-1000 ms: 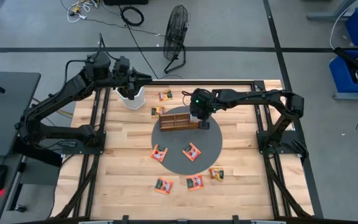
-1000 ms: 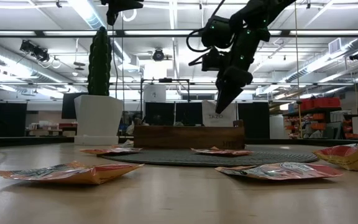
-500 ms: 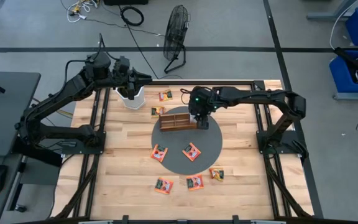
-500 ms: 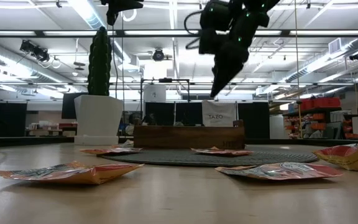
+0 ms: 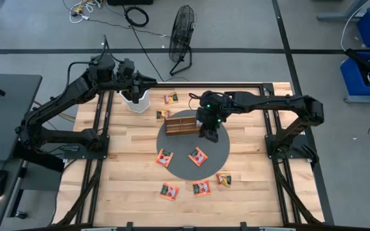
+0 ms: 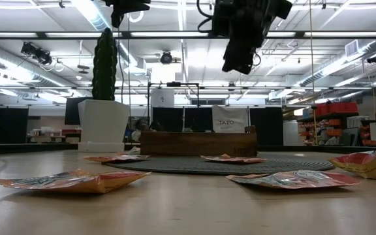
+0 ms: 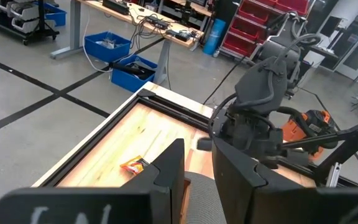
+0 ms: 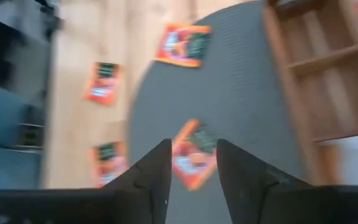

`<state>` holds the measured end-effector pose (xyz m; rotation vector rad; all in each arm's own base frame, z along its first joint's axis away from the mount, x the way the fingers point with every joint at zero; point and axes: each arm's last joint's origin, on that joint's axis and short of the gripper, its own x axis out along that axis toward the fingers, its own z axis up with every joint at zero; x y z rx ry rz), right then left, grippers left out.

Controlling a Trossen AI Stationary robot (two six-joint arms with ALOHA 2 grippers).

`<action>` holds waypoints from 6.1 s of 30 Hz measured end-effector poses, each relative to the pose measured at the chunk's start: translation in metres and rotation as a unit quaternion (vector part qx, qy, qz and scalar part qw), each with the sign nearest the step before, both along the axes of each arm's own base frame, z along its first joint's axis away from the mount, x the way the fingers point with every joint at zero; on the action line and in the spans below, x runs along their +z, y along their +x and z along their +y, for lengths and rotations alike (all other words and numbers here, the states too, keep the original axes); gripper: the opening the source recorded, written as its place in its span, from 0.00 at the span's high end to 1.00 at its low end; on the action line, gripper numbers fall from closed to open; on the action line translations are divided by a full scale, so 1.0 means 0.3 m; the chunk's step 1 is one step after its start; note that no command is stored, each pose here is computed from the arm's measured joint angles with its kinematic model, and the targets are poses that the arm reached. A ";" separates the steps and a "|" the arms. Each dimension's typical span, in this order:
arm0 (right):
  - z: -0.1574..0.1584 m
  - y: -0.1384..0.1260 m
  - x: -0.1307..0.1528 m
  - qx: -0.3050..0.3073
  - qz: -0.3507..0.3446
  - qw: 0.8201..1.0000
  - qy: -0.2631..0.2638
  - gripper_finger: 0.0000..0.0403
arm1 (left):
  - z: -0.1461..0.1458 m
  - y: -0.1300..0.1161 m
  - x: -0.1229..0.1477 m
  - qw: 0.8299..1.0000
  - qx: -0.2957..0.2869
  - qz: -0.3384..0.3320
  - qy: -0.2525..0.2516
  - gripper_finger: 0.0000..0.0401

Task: Pick & Place Tea
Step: Put the pink tea bag into the middle section of the wooden organizer

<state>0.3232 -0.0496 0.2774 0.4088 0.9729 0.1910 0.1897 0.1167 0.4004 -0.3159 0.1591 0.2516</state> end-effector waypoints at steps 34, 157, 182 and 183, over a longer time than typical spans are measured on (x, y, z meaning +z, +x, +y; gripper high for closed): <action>0.278 -0.269 -0.170 -0.268 -0.095 0.951 0.123 0.71 | -0.043 0.024 -0.005 0.999 -0.033 0.006 -0.006 0.79; 0.170 0.079 -0.490 0.037 0.061 0.987 -0.145 0.83 | -0.043 0.019 -0.024 0.999 -0.020 0.031 -0.033 0.79; 0.166 0.158 -0.251 0.038 0.036 0.984 -0.172 1.00 | -0.042 0.019 -0.024 0.999 -0.017 0.031 -0.029 0.79; 0.166 0.165 -0.238 0.039 0.029 0.984 -0.174 1.00 | -0.042 0.019 -0.024 0.999 -0.017 0.032 -0.029 0.79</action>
